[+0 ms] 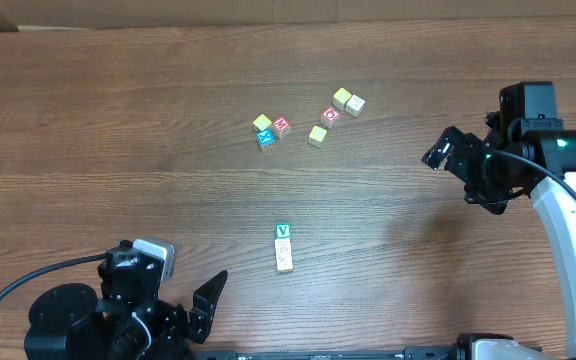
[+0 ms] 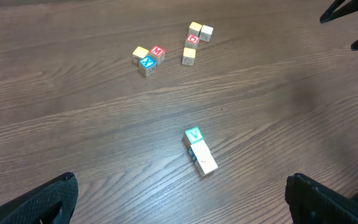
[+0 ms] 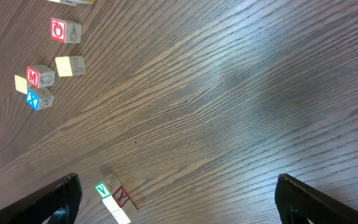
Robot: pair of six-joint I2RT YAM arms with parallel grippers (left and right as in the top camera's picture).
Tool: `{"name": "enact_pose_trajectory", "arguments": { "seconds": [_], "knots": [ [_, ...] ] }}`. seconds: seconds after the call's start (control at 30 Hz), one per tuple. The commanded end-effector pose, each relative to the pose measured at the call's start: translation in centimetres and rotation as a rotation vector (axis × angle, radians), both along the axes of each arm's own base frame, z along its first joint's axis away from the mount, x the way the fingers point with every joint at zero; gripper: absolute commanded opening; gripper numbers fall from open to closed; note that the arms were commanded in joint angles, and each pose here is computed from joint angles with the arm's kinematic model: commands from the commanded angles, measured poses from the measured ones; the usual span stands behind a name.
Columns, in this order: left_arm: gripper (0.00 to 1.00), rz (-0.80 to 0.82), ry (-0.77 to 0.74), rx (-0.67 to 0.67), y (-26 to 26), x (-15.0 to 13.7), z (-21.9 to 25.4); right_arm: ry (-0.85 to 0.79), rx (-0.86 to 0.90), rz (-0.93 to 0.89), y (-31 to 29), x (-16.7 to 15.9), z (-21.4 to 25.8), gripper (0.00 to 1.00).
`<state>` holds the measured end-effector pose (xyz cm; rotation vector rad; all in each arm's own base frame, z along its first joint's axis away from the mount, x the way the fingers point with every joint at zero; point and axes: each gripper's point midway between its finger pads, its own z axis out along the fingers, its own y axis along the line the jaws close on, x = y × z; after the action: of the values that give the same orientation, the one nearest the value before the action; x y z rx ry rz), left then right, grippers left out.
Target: Flip 5 blocks
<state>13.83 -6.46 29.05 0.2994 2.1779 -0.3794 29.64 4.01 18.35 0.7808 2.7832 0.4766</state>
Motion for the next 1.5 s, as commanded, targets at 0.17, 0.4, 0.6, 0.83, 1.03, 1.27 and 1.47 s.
{"name": "enact_pose_trajectory", "arguments": {
  "seconds": [0.17, 0.4, 0.6, 0.83, 1.03, 1.27, 1.47],
  "knots": [
    [1.0, 0.006, -0.018, 0.012, 0.2, -0.1, 0.3, -0.045, -0.009, 0.016, 0.0, 0.5, 1.2, 1.0],
    [1.0, 0.006, -0.018, 0.012, 0.2, -0.1, 0.3, -0.045, -0.009, 0.016, 0.0, 0.5, 1.2, 1.0],
    [1.0, 0.006, -0.018, 0.012, 0.2, -0.1, 0.3, -0.045, -0.009, 0.016, 0.0, 0.5, 1.2, 1.0],
    [1.0, 0.006, -0.018, 0.012, 0.2, -0.1, 0.3, -0.045, -0.009, 0.017, 0.0, 0.4, 1.2, 1.0],
    [1.0, 0.006, -0.018, 0.012, 0.2, -0.1, 0.3, -0.154, -0.069, -0.001, -0.8, 1.4, 3.0, 1.0],
    [1.0, 0.006, -0.018, 0.012, 0.2, -0.1, 0.3, -0.522, -0.194, -0.016, -0.9, 2.2, 10.5, 1.0],
    [1.0, 0.006, -0.018, 0.012, 0.2, -0.1, 0.3, -0.883, -0.194, -0.055, -0.5, 0.0, 15.7, 1.0]
  ]
}}
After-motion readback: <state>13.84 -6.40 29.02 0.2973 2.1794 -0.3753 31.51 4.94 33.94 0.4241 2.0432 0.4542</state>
